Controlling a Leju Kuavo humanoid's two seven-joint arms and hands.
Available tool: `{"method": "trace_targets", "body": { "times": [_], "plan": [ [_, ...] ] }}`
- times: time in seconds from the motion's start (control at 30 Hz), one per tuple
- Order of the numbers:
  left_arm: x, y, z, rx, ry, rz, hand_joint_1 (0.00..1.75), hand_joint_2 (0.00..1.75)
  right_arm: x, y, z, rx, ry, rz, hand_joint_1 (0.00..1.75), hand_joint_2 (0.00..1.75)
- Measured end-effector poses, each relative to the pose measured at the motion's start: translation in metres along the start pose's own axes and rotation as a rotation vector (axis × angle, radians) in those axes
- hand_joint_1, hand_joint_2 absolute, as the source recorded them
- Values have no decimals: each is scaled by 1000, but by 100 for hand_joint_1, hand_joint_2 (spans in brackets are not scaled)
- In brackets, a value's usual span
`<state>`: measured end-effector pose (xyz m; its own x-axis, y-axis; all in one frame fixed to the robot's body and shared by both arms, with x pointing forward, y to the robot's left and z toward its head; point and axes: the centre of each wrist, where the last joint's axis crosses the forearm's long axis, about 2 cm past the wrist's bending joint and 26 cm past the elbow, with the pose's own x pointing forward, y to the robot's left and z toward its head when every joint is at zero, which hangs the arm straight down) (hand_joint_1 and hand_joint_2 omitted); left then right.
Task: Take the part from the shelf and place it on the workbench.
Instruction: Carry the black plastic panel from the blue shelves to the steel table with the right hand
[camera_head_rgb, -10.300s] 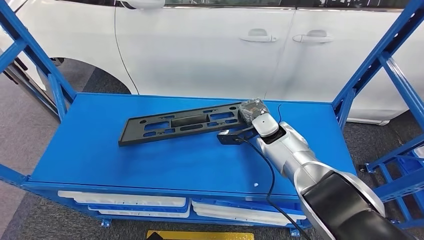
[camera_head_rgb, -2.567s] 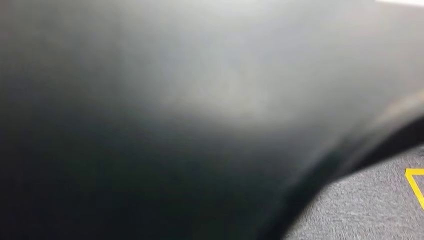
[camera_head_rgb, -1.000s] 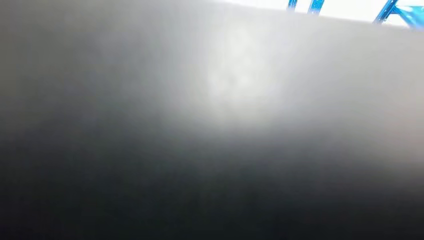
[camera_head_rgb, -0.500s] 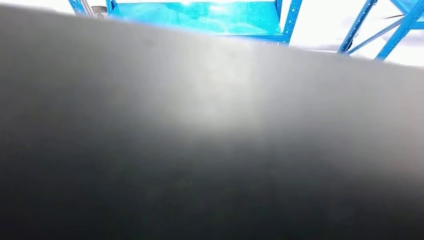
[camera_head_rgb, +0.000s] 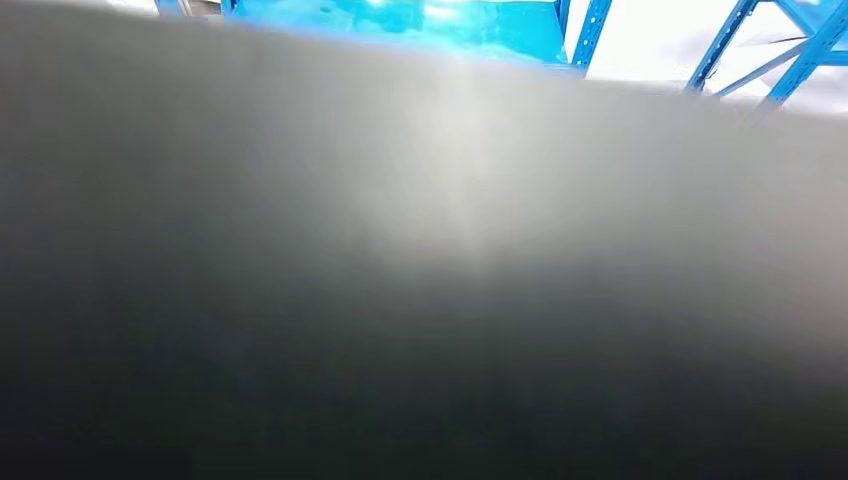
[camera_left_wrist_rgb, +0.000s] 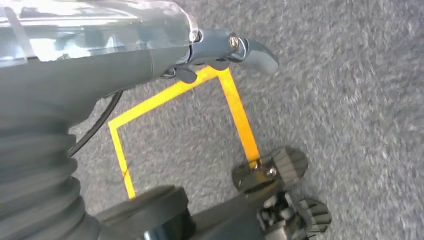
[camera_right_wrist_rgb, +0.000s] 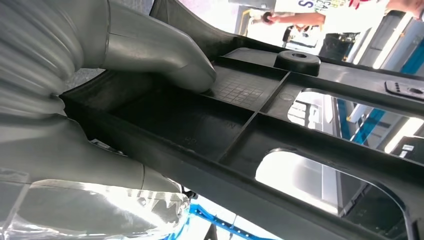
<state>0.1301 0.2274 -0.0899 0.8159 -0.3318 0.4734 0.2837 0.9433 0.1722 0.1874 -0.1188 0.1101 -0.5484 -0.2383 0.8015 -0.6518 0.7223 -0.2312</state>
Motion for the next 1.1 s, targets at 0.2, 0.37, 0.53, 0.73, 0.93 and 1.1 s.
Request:
{"method": "trace_targets", "body": {
  "times": [0.2,0.37,0.53,0.73,0.93,1.1],
  "plan": [
    [0,-2,0,-4,-1,-1,0,175,-1,-1,2,-5,6,7,157,175],
    [2,-1,0,-3,-3,-1,0,175,-1,0,3,-7,9,7,157,175],
    [1,-2,0,-3,-1,-1,0,175,-1,0,3,-8,9,8,157,175],
    [-1,-2,1,-3,2,-2,0,175,-1,0,3,-9,10,9,157,175],
    [0,-1,0,-3,2,-6,0,175,-1,-1,2,-12,10,-7,157,175],
    [1,-2,0,-5,-2,-13,0,175,-1,-1,2,-13,17,-13,157,175]
  ]
}}
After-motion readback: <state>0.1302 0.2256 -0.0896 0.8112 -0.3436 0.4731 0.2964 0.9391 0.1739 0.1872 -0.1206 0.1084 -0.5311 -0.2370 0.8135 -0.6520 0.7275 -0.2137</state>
